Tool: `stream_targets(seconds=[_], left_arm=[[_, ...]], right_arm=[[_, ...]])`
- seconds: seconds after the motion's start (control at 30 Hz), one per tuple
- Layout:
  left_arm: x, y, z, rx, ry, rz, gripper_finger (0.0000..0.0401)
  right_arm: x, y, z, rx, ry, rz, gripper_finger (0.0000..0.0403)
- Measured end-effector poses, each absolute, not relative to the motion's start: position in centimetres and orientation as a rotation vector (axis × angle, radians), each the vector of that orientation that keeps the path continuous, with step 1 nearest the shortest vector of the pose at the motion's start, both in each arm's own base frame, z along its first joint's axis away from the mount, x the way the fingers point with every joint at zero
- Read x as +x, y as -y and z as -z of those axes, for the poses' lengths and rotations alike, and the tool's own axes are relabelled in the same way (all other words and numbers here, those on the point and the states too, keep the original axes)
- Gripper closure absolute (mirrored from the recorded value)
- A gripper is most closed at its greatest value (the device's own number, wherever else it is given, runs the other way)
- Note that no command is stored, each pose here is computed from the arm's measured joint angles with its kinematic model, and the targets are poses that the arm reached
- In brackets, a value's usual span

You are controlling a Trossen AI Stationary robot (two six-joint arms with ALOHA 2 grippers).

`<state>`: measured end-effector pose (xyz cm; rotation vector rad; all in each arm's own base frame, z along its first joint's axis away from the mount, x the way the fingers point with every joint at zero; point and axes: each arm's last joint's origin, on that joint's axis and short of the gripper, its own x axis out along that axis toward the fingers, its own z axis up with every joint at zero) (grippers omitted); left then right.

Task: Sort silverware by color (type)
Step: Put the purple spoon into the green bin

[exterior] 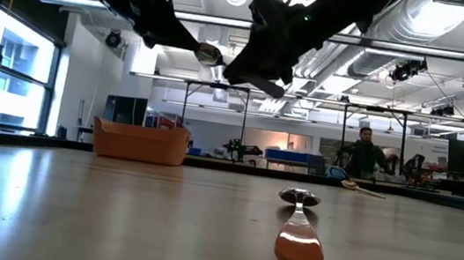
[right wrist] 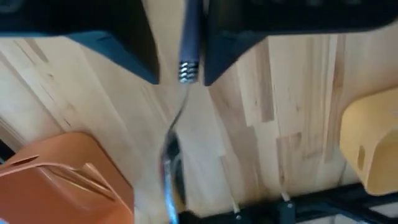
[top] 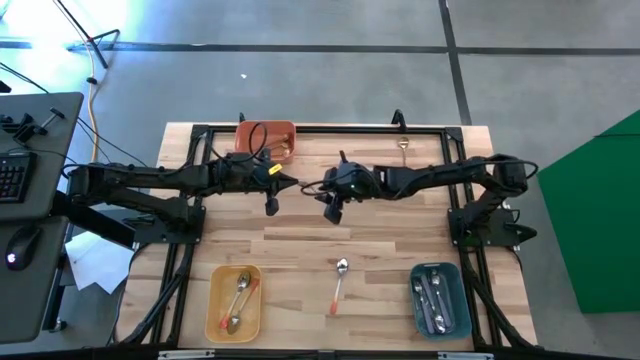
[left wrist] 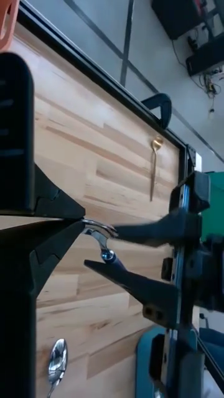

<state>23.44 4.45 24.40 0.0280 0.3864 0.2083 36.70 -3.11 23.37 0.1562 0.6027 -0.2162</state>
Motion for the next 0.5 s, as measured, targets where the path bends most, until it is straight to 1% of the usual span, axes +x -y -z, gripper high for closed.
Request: stream_targets(seconds=[0.1, 0.13, 0.17, 0.3, 0.4, 0.5], left_arm=[[23.5, -4.5, -24.5, 0.029, -0.375, -0.208, 0.0401], [23.5, -4.4, -24.5, 0.029, -0.370, -0.202, 0.0400], [23.6, -4.4, -24.6, 0.030, -0.358, -0.203, 0.0399], [23.8, -4.4, -25.2, 0.052, -0.300, -0.198, 0.0378], [23.9, -4.2, -25.6, 0.093, -0.207, -0.203, 0.0349], [23.5, -4.1, -24.8, 0.102, -0.110, -0.197, 0.0316]], right_arm=[[36.7, 2.8, -23.3, 0.145, -0.613, 0.205, 0.0360], [36.6, 2.8, -23.2, 0.144, -0.619, 0.214, 0.0378], [36.6, 2.7, -23.2, 0.142, -0.625, 0.210, 0.0384], [36.0, 1.8, -23.9, 0.155, -0.640, 0.214, 0.0370], [35.0, 0.9, -24.6, 0.137, -0.671, 0.264, 0.0383], [33.7, -0.5, -25.7, 0.144, -0.680, 0.316, 0.0385]])
